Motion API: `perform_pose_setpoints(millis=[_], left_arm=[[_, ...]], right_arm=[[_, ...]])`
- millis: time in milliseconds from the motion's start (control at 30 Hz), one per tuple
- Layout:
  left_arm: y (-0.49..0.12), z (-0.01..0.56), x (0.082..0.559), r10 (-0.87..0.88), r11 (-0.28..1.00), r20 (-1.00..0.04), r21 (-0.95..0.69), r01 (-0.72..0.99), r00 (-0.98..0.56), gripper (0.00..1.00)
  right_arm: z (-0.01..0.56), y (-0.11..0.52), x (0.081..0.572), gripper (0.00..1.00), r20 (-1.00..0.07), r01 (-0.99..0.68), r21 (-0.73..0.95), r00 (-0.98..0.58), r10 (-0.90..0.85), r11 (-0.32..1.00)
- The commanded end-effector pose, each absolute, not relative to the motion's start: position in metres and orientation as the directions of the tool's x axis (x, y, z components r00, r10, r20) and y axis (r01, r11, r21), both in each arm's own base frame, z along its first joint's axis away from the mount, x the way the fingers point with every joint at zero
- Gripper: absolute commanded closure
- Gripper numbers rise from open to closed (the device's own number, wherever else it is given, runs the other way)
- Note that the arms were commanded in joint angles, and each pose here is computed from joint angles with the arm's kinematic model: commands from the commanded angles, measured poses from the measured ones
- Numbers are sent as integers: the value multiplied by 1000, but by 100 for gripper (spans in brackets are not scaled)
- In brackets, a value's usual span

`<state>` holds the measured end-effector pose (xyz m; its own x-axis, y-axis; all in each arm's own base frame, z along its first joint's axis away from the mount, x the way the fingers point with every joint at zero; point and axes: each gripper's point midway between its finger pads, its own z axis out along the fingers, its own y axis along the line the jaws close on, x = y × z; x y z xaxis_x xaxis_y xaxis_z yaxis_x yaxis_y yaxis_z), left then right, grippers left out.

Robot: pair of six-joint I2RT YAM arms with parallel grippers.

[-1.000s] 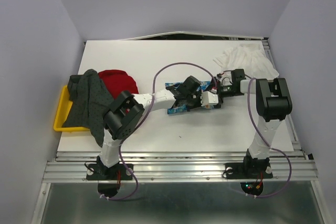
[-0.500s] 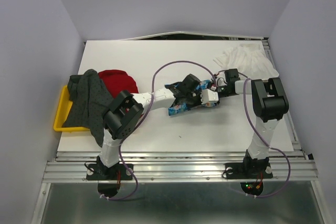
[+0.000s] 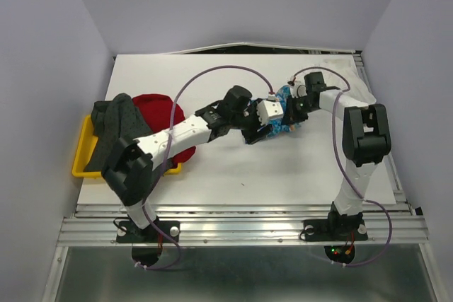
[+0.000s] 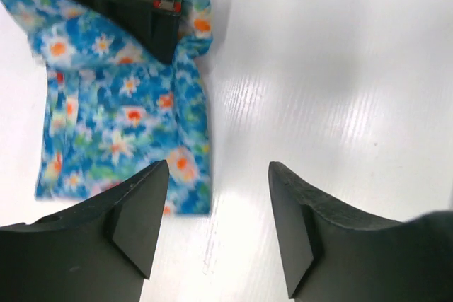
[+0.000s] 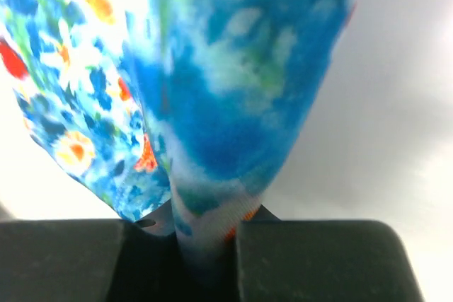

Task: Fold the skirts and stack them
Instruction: Neatly place the folded skirt to the corner

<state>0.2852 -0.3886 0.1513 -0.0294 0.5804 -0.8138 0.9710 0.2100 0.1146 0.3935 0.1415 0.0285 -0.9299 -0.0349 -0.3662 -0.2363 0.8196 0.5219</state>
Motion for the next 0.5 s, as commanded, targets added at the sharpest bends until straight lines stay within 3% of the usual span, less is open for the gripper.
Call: perform_pose_setpoints(millis=[0,200,467], left_arm=[[-361,169,277,548,261,-828,39,965,-115,28],[-343,163,278,537,309,-831,30,950,-148,27],[-338,154,273,540,308,-828,27,951,-151,27]], right_arm=[[58,90,419,99,-473,-391,229,-845,-249,892],[97,45,458,99,-535,-437,73,-776,-334,897],[145,15,503,99,-613,-450,44,-717,-332,892]])
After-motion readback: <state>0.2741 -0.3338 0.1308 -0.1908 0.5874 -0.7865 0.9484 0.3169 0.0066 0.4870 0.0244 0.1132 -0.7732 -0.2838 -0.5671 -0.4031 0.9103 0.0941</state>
